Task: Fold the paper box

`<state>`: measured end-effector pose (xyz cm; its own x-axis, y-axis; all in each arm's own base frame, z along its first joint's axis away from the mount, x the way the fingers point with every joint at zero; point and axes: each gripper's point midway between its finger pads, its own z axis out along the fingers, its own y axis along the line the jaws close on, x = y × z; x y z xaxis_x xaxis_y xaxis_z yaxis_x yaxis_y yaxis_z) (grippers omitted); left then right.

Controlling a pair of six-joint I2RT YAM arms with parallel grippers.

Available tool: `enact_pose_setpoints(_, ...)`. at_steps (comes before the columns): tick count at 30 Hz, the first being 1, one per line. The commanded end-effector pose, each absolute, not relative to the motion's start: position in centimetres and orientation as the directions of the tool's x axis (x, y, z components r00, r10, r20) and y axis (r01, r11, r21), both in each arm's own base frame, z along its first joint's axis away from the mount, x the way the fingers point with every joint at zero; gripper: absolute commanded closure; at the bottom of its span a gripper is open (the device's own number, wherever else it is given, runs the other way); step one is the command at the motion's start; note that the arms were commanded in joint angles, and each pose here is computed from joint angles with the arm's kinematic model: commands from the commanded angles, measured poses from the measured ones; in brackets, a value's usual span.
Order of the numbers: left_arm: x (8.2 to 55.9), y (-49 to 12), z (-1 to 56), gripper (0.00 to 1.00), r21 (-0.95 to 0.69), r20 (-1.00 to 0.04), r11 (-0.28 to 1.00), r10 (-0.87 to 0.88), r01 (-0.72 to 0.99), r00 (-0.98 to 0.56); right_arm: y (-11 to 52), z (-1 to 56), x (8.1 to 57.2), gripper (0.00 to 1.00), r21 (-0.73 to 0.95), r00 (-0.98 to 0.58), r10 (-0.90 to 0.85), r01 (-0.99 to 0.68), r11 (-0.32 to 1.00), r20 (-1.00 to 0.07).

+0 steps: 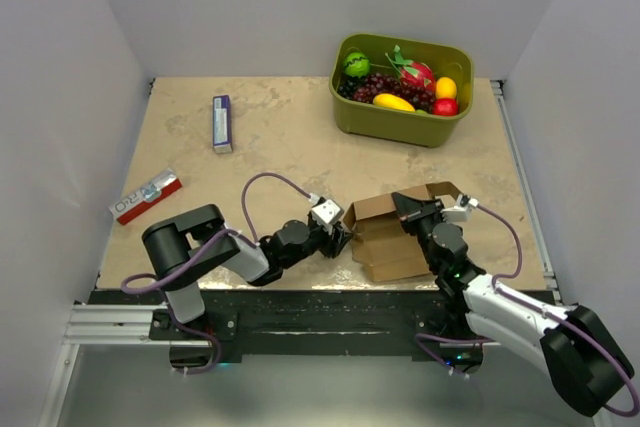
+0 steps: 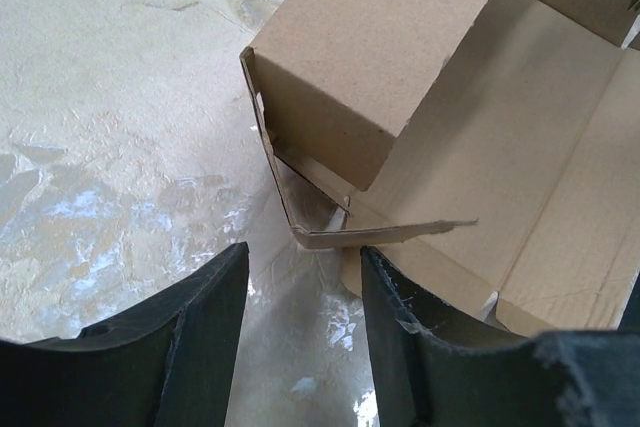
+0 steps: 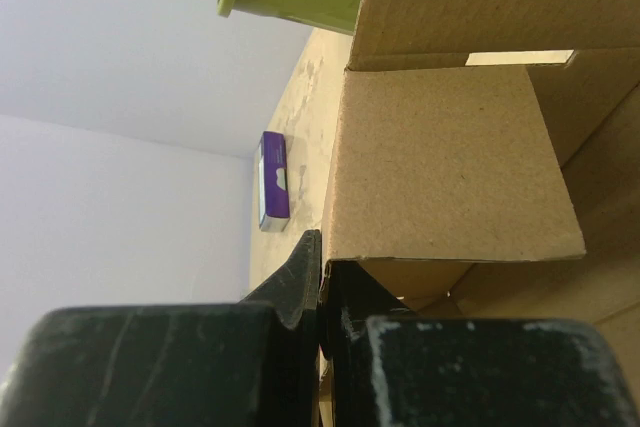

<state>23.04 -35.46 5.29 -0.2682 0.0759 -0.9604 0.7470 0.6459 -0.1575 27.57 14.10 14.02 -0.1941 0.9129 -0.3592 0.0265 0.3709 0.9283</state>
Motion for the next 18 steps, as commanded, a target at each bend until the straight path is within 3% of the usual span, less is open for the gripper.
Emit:
enact_pose_setpoints(1, 23.6, -36.7, 7.2, 0.46, -0.139, -0.978, 0.621, 0.035, 0.771, -0.204, 11.7, 7.7, 25.7, 1.00, 0.858, -0.202, 0.866, 0.156, 0.489, -0.457)
enact_pose_setpoints(12, 23.4, -38.9, 7.9, 0.47, -0.157, -0.981, 0.577, 0.005, 0.802, -0.196, 11.7, 6.3, 25.6, 1.00, 0.850, -0.214, 0.869, 0.204, 0.486, -0.446)
enact_pose_setpoints(18, 24.1, -38.8, 7.3, 0.46, -0.169, -0.976, 0.613, 0.003, 0.772, -0.216, 11.5, 6.1, 25.5, 1.00, 0.847, -0.213, 0.870, 0.216, 0.485, -0.444)
